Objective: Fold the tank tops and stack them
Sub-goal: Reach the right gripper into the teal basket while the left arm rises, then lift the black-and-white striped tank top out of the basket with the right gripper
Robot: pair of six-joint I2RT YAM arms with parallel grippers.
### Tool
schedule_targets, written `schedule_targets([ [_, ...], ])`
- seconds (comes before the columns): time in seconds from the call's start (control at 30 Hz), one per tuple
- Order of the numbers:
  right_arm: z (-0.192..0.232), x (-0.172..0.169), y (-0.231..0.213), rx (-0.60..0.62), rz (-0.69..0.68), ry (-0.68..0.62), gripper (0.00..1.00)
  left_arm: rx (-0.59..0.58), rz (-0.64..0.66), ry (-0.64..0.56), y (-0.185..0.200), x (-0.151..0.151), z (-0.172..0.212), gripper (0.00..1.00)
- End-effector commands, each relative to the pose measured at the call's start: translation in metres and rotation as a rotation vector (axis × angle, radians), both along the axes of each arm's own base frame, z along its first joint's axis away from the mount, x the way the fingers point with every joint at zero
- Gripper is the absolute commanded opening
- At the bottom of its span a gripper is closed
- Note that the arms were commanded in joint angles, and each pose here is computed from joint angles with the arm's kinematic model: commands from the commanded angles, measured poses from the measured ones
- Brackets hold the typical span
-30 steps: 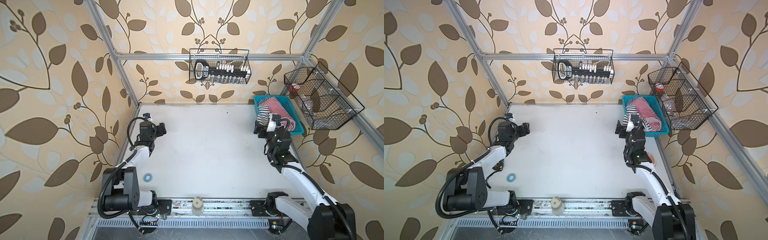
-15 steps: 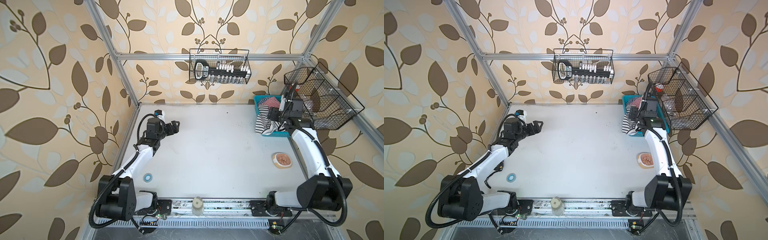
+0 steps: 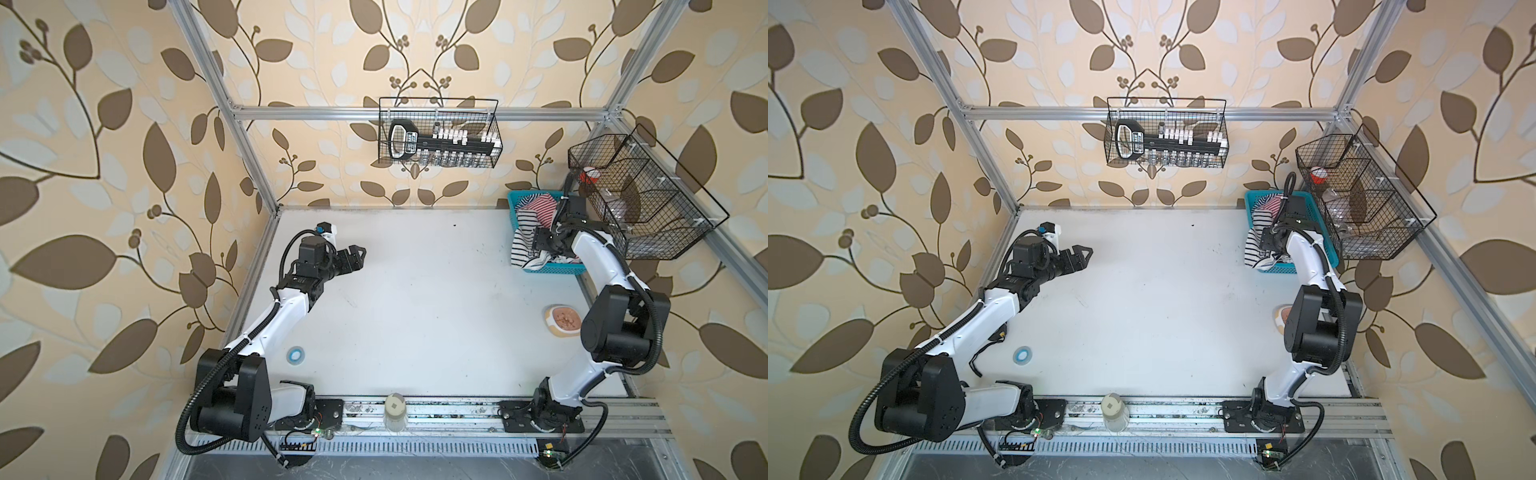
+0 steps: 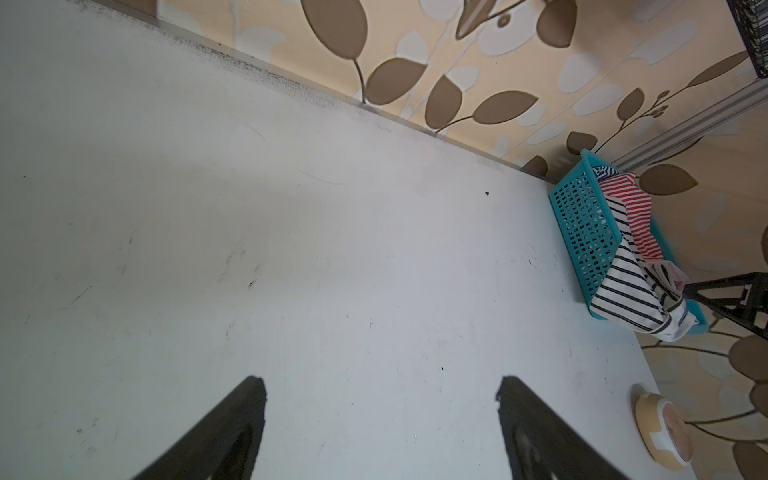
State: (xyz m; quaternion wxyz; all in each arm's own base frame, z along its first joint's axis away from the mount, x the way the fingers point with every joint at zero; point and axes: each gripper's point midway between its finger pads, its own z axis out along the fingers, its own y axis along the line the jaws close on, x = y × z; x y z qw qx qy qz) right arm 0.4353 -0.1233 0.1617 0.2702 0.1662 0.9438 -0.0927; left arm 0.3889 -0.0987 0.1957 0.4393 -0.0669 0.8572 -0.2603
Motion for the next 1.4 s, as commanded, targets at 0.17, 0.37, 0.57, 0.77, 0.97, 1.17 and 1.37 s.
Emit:
schedule_targets([
  [0.17, -0.021, 0.009, -0.015, 0.060, -0.051, 0.073, 0.61, -0.002, -0.060, -0.015, -0.013, 0.008, 0.013, 0.89],
  [0.37, -0.041, 0.005, -0.020, 0.129, -0.078, 0.105, 0.45, -0.003, -0.069, -0.007, -0.015, 0.009, 0.011, 0.90],
  [0.57, -0.052, 0.003, -0.017, 0.163, -0.076, 0.124, 0.48, -0.002, -0.080, 0.001, -0.018, 0.009, 0.009, 0.90],
  [0.77, -0.050, 0.006, -0.011, 0.216, -0.062, 0.105, 0.00, 0.002, -0.086, 0.004, -0.019, 0.008, 0.009, 0.90],
  [0.97, -0.014, 0.011, -0.007, 0.236, -0.046, 0.004, 0.00, 0.002, -0.090, -0.004, -0.020, 0.006, 0.014, 0.90],
  [1.17, 0.062, 0.013, 0.015, 0.289, 0.027, -0.220, 0.00, -0.007, -0.086, -0.027, -0.020, 0.004, 0.022, 0.90],
  [1.37, 0.159, 0.006, 0.055, 0.297, 0.147, -0.479, 0.00, -0.030, -0.085, -0.054, -0.022, 0.000, 0.034, 0.90],
])
